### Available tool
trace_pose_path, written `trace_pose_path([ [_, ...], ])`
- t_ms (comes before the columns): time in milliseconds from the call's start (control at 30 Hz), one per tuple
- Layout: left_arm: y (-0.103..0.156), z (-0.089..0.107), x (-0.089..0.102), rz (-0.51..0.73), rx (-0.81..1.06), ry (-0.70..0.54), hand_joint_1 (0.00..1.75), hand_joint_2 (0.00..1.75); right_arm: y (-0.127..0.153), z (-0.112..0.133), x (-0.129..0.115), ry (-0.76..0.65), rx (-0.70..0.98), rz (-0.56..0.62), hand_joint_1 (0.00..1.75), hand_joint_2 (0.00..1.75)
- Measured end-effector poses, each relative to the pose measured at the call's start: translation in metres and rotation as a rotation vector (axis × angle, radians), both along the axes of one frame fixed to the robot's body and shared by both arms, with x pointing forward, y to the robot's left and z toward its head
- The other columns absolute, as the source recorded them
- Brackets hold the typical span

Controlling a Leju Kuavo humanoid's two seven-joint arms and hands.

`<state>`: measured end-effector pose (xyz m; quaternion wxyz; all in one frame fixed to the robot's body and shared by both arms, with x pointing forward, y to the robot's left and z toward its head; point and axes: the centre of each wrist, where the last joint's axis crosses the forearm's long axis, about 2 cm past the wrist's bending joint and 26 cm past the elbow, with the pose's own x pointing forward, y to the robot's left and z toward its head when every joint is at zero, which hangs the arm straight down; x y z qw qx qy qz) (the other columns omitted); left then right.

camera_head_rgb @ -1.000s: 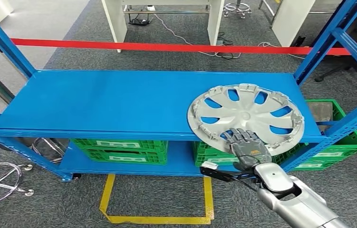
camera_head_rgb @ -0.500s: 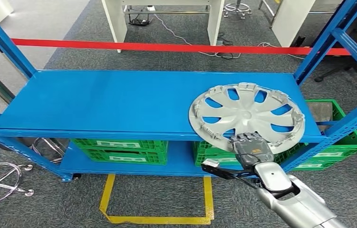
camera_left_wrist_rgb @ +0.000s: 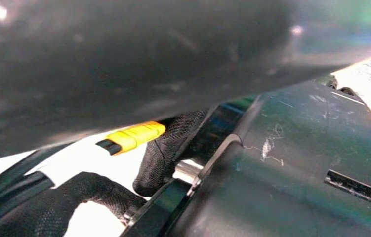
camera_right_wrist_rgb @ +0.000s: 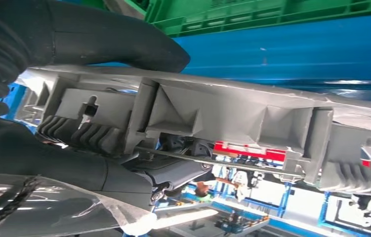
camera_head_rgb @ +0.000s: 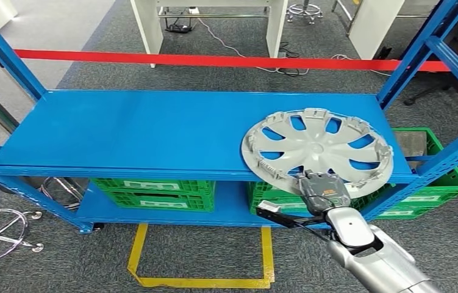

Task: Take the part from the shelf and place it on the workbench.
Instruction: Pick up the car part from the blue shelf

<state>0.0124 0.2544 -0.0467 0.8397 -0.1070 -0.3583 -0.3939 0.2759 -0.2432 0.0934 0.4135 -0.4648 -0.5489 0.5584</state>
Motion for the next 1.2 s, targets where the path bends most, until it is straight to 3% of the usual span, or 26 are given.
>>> trace_pose_path([
  [200,0.000,0.000,0.000,0.003,-0.009,0.000,0.00,0.00,0.002,0.001,-0.003,-0.059,0.063,0.049,1.75,1.75],
  [333,0.000,0.000,-0.001,-0.008,-0.011,0.000,0.00,0.00,0.007,0.011,-0.009,-0.227,0.148,0.151,1.75,1.75],
  [467,0.001,-0.001,0.000,-0.036,-0.027,-0.011,0.00,0.00,0.017,0.038,-0.013,-0.442,0.222,0.276,1.75,1.75],
  [733,0.004,-0.004,0.004,-0.082,-0.029,-0.021,0.00,0.00,0.037,0.119,-0.028,-0.849,0.331,0.581,1.75,1.75],
  [900,0.005,-0.005,0.007,-0.094,-0.025,-0.026,0.00,0.00,0.040,0.146,-0.038,-0.966,0.364,0.655,1.75,1.75],
  [1200,0.007,-0.006,0.012,-0.121,-0.017,-0.038,0.00,0.00,0.042,0.172,-0.052,-1.099,0.414,0.754,1.75,1.75],
])
